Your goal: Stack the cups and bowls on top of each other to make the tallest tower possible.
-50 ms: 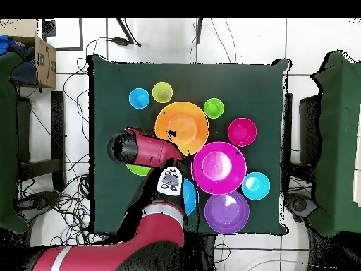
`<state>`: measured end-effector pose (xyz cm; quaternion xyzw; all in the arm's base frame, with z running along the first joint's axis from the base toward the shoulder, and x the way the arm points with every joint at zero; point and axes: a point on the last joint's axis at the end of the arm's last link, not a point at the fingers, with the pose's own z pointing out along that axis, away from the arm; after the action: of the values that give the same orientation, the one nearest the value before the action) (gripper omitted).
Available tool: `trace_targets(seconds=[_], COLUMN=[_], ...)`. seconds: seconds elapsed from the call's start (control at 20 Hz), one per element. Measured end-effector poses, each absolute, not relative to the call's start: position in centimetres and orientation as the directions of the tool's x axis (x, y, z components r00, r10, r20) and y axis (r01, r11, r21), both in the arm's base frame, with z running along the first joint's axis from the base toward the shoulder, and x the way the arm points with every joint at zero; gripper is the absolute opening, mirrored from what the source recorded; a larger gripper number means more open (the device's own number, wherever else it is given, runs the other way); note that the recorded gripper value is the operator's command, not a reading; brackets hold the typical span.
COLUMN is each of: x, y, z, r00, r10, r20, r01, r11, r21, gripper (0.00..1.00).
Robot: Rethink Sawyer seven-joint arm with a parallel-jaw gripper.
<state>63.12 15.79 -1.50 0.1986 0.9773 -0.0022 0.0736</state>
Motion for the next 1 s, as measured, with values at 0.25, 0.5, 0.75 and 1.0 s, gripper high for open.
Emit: trace_targets(seconds=[0.25, 0.5, 0.75, 1.0], x=[63.2, 63.2, 63.0, 62.8], y=[15.7, 15.9, 16.4, 16.9], z=[-1.4, -1.2, -0.8, -0.7], r00=[-0.907, -0.903, -0.896, -0.888], r10=[0.395, 0.410, 0.434, 0.453], r20=[-0.144, -0.133, -0.098, -0.077], r01=[0.396, 0.410, 0.433, 0.452], r11=[0.918, 0.912, 0.901, 0.892], r21=[0.024, 0.026, 0.028, 0.025], gripper=[1.00, 1.00, 1.00, 1.00])
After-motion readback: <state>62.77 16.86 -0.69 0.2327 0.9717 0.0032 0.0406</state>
